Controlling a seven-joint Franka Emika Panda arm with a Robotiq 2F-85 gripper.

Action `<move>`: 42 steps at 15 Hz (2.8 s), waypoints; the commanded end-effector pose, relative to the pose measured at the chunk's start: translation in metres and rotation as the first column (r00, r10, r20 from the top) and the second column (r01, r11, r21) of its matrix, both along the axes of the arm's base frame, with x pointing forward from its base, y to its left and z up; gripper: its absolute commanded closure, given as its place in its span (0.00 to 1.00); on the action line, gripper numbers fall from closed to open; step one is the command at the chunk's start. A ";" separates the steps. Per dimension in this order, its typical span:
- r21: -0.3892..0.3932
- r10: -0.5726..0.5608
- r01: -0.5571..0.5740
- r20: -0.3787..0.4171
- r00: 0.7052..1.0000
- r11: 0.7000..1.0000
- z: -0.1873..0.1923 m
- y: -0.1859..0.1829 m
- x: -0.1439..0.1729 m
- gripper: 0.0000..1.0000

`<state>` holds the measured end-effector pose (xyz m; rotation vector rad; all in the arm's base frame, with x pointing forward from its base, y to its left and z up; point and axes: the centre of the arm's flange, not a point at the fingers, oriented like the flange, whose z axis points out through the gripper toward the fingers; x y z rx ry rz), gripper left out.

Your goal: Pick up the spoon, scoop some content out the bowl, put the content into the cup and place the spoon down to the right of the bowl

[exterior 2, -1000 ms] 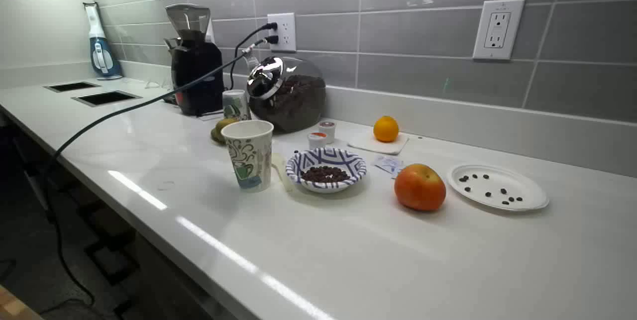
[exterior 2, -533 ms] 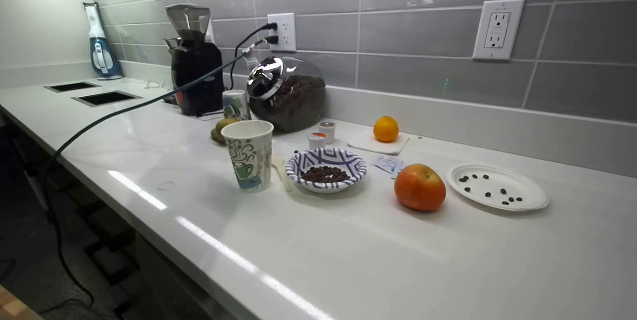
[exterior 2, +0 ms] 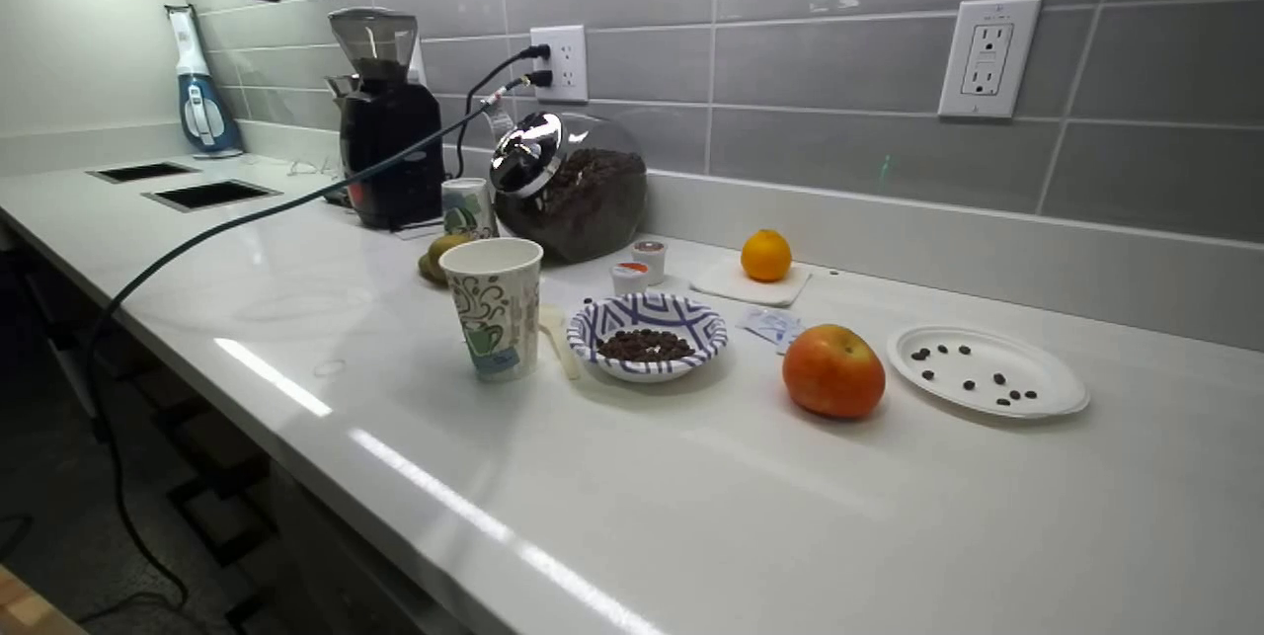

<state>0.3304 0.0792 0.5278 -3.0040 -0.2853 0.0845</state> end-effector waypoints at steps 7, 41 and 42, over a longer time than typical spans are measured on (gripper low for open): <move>-0.151 0.259 -0.224 0.287 0.922 0.963 -0.073 -0.073 0.132 0.00; -0.197 0.351 -0.369 -0.118 0.929 0.908 -0.268 -0.109 0.168 0.05; -0.197 0.351 -0.370 -0.122 0.928 0.908 -0.271 -0.108 0.169 0.12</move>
